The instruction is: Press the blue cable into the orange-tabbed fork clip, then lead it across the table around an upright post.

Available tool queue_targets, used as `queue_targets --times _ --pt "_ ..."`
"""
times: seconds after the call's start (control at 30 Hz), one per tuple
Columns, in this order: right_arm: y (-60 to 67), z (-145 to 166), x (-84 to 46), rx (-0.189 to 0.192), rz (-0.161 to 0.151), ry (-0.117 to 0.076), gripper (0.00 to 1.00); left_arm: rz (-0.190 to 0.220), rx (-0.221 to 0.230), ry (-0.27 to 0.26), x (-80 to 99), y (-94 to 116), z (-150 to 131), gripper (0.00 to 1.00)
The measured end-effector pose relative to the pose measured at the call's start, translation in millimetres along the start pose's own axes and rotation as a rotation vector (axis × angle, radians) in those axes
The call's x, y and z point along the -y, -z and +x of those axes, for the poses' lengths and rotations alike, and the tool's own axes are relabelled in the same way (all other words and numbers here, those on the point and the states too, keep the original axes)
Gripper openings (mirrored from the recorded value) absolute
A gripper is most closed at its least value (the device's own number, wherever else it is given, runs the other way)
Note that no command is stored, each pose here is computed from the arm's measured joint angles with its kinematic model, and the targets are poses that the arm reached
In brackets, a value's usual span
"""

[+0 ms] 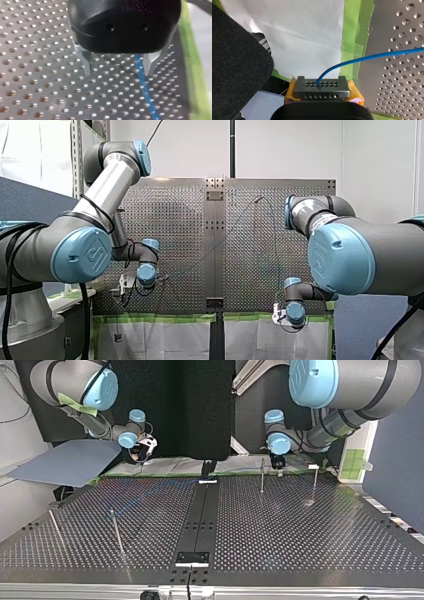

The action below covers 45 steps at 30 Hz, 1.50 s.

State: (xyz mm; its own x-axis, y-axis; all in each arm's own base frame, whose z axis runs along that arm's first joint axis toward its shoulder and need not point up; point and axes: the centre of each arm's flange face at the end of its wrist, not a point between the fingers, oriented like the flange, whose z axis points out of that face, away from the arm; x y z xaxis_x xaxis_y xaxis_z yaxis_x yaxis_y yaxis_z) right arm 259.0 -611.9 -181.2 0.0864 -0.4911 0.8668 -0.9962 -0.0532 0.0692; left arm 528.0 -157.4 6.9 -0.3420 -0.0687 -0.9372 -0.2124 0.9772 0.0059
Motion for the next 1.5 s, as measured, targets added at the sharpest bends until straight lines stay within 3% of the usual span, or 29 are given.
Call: queue_targets --times 0.3,0.37,0.7,1.23,1.5 --pt "0.0 0 0.0 0.0 0.0 0.0 0.0 0.03 -0.137 -0.032 -9.0 30 30 1.0" --pt "0.0 0 0.0 0.0 0.0 0.0 0.0 0.034 -0.145 -0.033 -10.8 34 32 1.0" --pt "0.3 0 -0.1 0.002 0.0 0.0 0.0 0.077 -0.087 0.015 -6.4 53 8 1.0" --pt "0.5 -1 -0.1 0.005 0.0 0.001 0.0 0.128 -0.051 0.004 13.8 73 7 1.0" --pt "0.8 -1 -0.1 0.008 0.0 0.002 0.0 0.132 -0.031 0.002 21.6 78 8 1.0"
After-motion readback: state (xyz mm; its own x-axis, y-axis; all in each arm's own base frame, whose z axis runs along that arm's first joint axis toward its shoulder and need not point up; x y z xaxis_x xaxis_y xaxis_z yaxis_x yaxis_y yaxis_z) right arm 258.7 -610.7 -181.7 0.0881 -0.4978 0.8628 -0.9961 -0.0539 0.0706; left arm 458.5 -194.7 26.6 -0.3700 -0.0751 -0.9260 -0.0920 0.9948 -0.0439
